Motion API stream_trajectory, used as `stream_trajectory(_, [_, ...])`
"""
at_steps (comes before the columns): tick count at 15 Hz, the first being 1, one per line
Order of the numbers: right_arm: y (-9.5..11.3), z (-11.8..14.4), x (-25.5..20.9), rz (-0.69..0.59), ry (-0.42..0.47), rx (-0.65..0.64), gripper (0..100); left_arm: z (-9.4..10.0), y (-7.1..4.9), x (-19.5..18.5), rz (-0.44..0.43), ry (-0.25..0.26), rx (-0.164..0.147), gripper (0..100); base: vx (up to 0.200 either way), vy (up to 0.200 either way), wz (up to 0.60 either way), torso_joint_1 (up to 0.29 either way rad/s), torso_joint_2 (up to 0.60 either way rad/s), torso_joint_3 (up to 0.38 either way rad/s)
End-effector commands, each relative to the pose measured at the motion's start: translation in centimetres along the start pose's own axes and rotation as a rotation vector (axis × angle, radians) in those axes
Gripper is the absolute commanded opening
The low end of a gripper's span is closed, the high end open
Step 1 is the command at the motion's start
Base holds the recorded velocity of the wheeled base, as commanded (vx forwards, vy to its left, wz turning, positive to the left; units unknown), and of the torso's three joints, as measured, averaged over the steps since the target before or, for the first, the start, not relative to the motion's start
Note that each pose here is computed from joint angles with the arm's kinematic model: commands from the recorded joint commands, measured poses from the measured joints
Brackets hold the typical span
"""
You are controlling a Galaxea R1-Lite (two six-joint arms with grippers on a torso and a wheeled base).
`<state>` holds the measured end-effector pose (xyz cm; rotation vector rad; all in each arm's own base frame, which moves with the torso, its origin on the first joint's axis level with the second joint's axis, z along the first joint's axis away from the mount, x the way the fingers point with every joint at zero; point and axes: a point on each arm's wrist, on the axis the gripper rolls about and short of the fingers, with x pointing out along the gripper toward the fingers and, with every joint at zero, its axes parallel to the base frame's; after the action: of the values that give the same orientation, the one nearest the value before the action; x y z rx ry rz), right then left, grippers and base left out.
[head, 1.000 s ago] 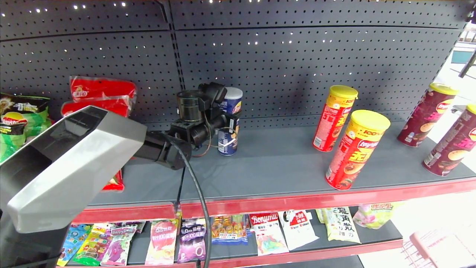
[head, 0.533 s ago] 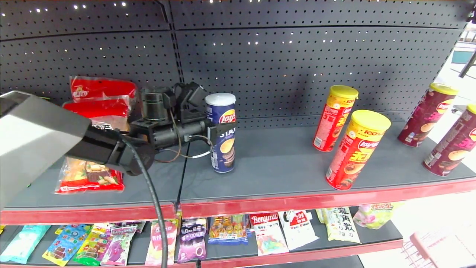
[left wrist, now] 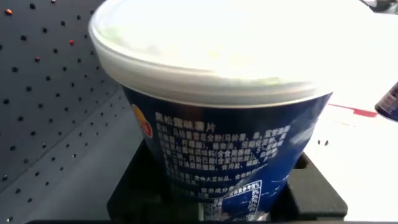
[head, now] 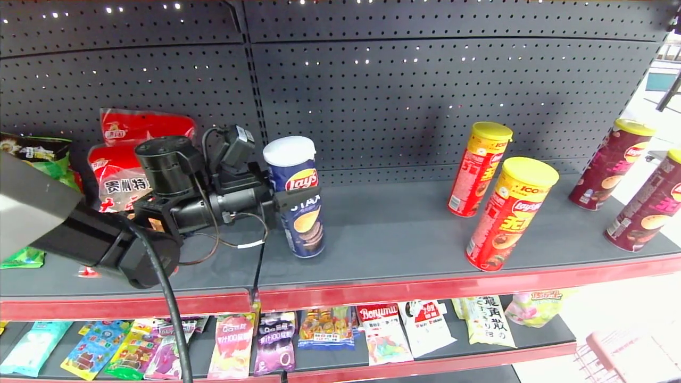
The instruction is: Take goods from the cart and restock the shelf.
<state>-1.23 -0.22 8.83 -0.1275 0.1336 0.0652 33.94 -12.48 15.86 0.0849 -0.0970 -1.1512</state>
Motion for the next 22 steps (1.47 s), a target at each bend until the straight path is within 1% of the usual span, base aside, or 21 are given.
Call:
stream_trajectory(1, [0.0,0.0,0.0,0.000,0.001,0.000,0,-0.1,-0.6,-0.5,-0.077,-0.008,0.003,0,0.000,0.000,0.00,0.000,0.00,0.000])
stream_trajectory(3, [0.0,0.0,0.0,-0.002,-0.001,0.000,0,-0.4,-0.6,-0.8,-0.075,0.000,0.000,0,0.000,0.000,0.00,0.000,0.00,0.000])
stream_trajectory(4, [0.0,0.0,0.0,-0.001,-0.001,0.000,0,-0.8,-0.8,-0.9,-0.080,0.009,-0.006,0,0.000,0.000,0.00,0.000,0.00,0.000])
stream_trajectory(5, [0.0,0.0,0.0,-0.002,0.001,0.000,0,-1.1,-0.9,-1.0,-0.080,0.018,-0.015,0,0.000,0.000,0.00,0.000,0.00,0.000])
stream_trajectory(6, [0.0,0.0,0.0,0.000,0.001,0.000,0,-1.6,-1.2,-1.2,-0.083,0.034,-0.035,0,0.000,0.000,0.00,0.000,0.00,0.000])
stream_trajectory(8, [0.0,0.0,0.0,-0.002,0.001,0.000,0,-2.0,-1.2,-1.4,-0.079,0.043,-0.046,0,0.000,0.000,0.00,0.000,0.00,0.000])
stream_trajectory(9, [0.0,0.0,0.0,-0.002,0.001,0.000,0,-2.1,-1.0,-1.6,-0.071,0.046,-0.049,0,0.000,0.000,0.00,0.000,0.00,0.000])
stream_trajectory(10, [0.0,0.0,0.0,0.001,0.002,-0.001,0,-2.7,-0.2,-1.6,-0.056,0.051,-0.052,0,0.000,0.000,0.00,0.000,0.00,0.000])
stream_trajectory(13, [0.0,0.0,0.0,0.001,0.004,-0.001,0,-2.8,0.3,-1.4,-0.073,0.045,-0.049,0,0.000,0.000,0.00,0.000,0.00,0.000])
stream_trajectory(15, [0.0,0.0,0.0,0.000,0.005,0.000,0,-3.0,0.3,-1.3,-0.080,0.046,-0.052,0,0.000,0.000,0.00,0.000,0.00,0.000])
stream_trajectory(16, [0.0,0.0,0.0,0.001,0.004,-0.001,0,-3.6,0.4,-1.2,-0.109,0.052,-0.065,0,0.000,0.000,0.00,0.000,0.00,0.000])
stream_trajectory(18, [0.0,0.0,0.0,0.001,0.004,-0.001,0,-3.7,0.6,-1.5,-0.128,0.050,-0.068,0,0.000,0.000,0.00,0.000,0.00,0.000])
stream_trajectory(19, [0.0,0.0,0.0,0.002,0.005,-0.001,0,-4.0,1.1,-1.7,-0.115,0.053,-0.071,0,0.000,0.000,0.00,0.000,0.00,0.000])
stream_trajectory(20, [0.0,0.0,0.0,0.002,0.005,-0.001,0,-4.0,1.1,-1.7,-0.115,0.053,-0.071,0,0.000,0.000,0.00,0.000,0.00,0.000])
stream_trajectory(21, [0.0,0.0,0.1,0.002,0.010,-0.001,0,-4.1,1.8,-2.0,-0.107,0.049,-0.063,0,0.000,0.000,0.00,0.000,0.00,0.000])
stream_trajectory(22, [0.0,0.0,0.1,0.002,0.010,-0.001,0,-4.0,1.9,-1.9,-0.111,0.045,-0.058,0,0.000,0.000,0.00,0.000,0.00,0.000])
